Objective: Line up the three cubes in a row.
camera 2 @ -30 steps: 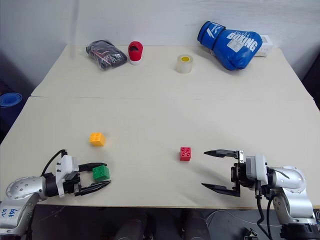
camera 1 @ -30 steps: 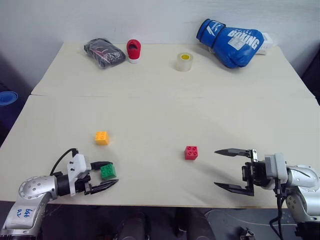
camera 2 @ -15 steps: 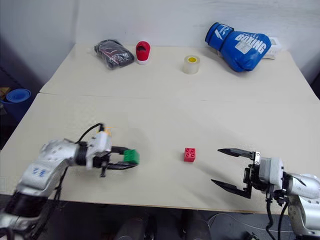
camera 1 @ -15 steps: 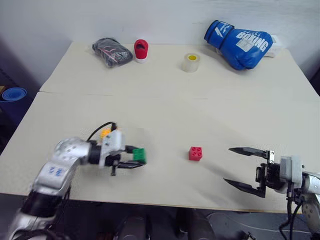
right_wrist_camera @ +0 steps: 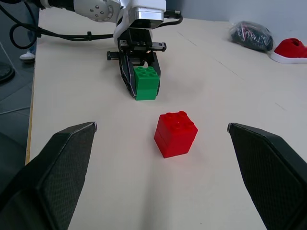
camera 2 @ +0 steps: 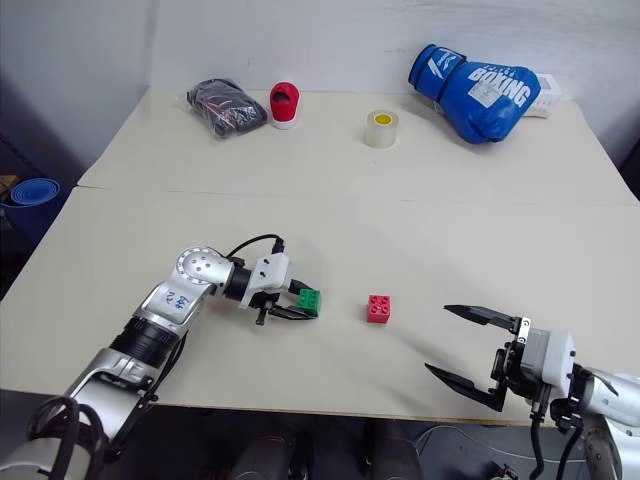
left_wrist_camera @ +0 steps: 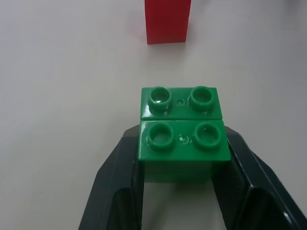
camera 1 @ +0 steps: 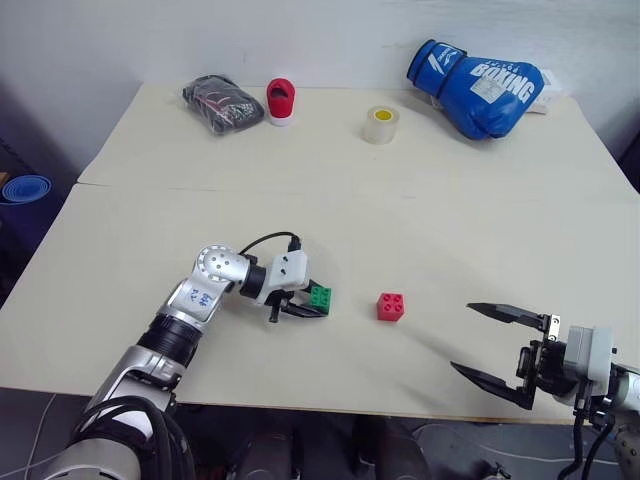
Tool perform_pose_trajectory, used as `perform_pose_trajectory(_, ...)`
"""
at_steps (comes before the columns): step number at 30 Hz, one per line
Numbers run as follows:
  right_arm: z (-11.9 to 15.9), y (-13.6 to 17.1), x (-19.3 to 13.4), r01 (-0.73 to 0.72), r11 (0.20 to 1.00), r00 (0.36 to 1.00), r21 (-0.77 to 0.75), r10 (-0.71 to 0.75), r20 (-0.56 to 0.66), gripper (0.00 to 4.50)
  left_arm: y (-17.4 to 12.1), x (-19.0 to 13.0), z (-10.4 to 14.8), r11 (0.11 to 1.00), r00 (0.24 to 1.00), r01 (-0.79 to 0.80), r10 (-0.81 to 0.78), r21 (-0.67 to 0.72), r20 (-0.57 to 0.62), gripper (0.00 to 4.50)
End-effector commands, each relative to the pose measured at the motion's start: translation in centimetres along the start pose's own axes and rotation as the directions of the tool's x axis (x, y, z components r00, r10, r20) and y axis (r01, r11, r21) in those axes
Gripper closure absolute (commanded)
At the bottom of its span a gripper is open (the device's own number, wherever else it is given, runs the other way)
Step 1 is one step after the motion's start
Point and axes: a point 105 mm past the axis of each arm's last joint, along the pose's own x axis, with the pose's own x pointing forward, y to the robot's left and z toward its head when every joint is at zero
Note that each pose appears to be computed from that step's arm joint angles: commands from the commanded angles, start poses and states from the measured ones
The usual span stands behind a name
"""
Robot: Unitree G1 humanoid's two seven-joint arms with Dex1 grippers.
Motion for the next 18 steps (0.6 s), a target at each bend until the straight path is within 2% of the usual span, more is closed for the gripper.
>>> perform_pose_trajectory(1, 0.8, 0.1, 0.3, 0.005, 0.999, 1.0, -0.041, -0.004, 0.025, 0.0, -0.3, 0.3, 0.5, 0.999, 0.999, 0.047, -0.047, 0.02, 0.011, 2.99)
perform_pose_trajectory(4, 0.8, 0.1, 0.5, 0.01, 0.999, 1.0, -0.041, -0.009, 0.026, 0.0, -1.0, 0.1, 0.5, 0.997, 0.997, 0.076, -0.076, 0.014, 0.014, 2.99)
perform_pose_trajectory(11, 0.6, -0.4, 0.8, 0.008, 0.999, 0.999, -0.042, -0.007, 0.031, 0.0, -0.4, -0.2, -0.3, 1.0, 1.0, -0.003, 0.003, 0.014, -0.006, 2.99)
perform_pose_trajectory(13, 0.5, -0.5, 1.1, -0.002, 0.999, 0.999, -0.038, 0.003, 0.035, 0.0, -0.5, -0.4, 0.1, 1.0, 1.0, -0.007, 0.007, 0.013, 0.013, 2.27)
perform_pose_trajectory(18, 0.5, -0.7, 1.3, -0.015, 0.999, 0.999, -0.036, 0.016, 0.041, 0.0, -0.6, -1.9, 1.1, 0.989, 0.995, -0.082, 0.076, 0.12, 0.058, 0.86)
